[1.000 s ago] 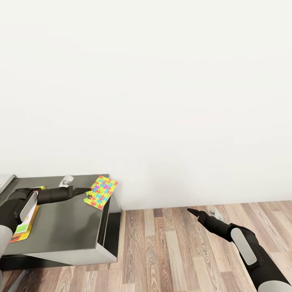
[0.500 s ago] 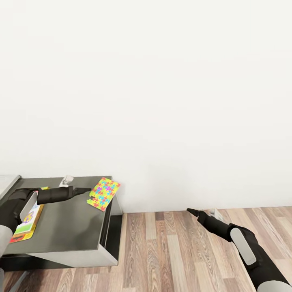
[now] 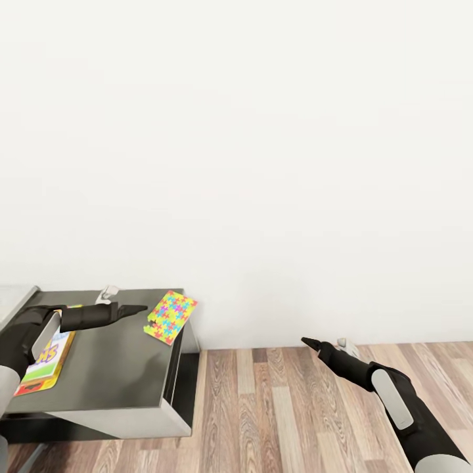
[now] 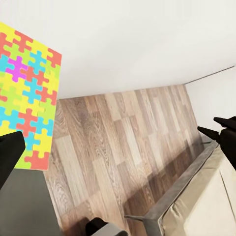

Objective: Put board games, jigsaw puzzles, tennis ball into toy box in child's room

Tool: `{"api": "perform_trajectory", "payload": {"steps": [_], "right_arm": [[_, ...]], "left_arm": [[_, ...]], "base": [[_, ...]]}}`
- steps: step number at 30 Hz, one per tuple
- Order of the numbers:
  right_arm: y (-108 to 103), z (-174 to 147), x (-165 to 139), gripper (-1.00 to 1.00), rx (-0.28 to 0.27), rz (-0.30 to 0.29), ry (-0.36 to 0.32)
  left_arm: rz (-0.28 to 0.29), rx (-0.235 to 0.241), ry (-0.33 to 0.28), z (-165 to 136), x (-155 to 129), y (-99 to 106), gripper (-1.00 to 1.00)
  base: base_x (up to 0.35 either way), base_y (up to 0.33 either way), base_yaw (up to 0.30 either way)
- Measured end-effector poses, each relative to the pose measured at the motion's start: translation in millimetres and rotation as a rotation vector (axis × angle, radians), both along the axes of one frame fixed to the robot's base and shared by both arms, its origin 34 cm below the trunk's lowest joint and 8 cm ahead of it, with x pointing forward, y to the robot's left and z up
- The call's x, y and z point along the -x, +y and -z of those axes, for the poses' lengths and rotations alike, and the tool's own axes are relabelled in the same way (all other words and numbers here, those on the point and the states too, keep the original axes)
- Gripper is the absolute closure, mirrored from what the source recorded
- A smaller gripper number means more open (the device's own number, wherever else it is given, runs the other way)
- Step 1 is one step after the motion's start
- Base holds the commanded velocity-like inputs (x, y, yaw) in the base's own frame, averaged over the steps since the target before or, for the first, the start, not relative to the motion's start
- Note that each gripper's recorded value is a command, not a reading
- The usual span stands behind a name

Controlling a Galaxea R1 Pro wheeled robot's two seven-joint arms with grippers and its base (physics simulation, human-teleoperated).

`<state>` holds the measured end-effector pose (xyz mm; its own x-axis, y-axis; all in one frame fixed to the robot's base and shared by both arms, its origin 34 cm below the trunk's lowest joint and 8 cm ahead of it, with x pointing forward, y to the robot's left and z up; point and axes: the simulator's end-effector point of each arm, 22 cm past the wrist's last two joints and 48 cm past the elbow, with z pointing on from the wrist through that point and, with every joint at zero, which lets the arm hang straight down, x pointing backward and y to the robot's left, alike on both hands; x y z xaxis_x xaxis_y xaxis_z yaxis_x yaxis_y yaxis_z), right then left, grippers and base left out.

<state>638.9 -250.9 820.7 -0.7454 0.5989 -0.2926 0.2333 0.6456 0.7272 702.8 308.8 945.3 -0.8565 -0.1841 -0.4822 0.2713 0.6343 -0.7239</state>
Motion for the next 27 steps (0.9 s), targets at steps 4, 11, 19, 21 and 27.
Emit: {"api": "perform_trajectory", "payload": {"steps": [4, 11, 19, 21, 27], "right_arm": [[0.4, -3.5, -1.1, -1.0, 0.0, 0.0, -0.006], [0.5, -9.6, -3.2, -1.0, -0.001, 0.0, -0.018], [0.7, -16.6, -5.3, -1.0, 0.0, -0.001, -0.031], [0.7, -18.4, -5.9, -1.0, -0.001, 0.0, -0.035], [0.6, -23.9, -7.6, -1.0, -0.001, 0.0, -0.045]], "left_arm": [[0.0, 0.001, -0.007, -4.0, -0.3, -0.4, -1.0], [-0.001, 0.003, -0.015, -11.0, -0.7, -0.2, -1.0], [0.012, 0.026, -0.033, -23.5, 0.5, -3.7, -1.0], [0.023, 0.041, -0.039, -28.6, 1.9, -6.0, -1.0], [0.04, 0.065, -0.052, -38.6, 4.4, -10.2, -1.0]], "base": [[0.0, 0.0, 0.0], [0.0, 0.0, 0.0], [0.0, 0.0, 0.0], [0.0, 0.0, 0.0], [0.0, 0.0, 0.0]]}}
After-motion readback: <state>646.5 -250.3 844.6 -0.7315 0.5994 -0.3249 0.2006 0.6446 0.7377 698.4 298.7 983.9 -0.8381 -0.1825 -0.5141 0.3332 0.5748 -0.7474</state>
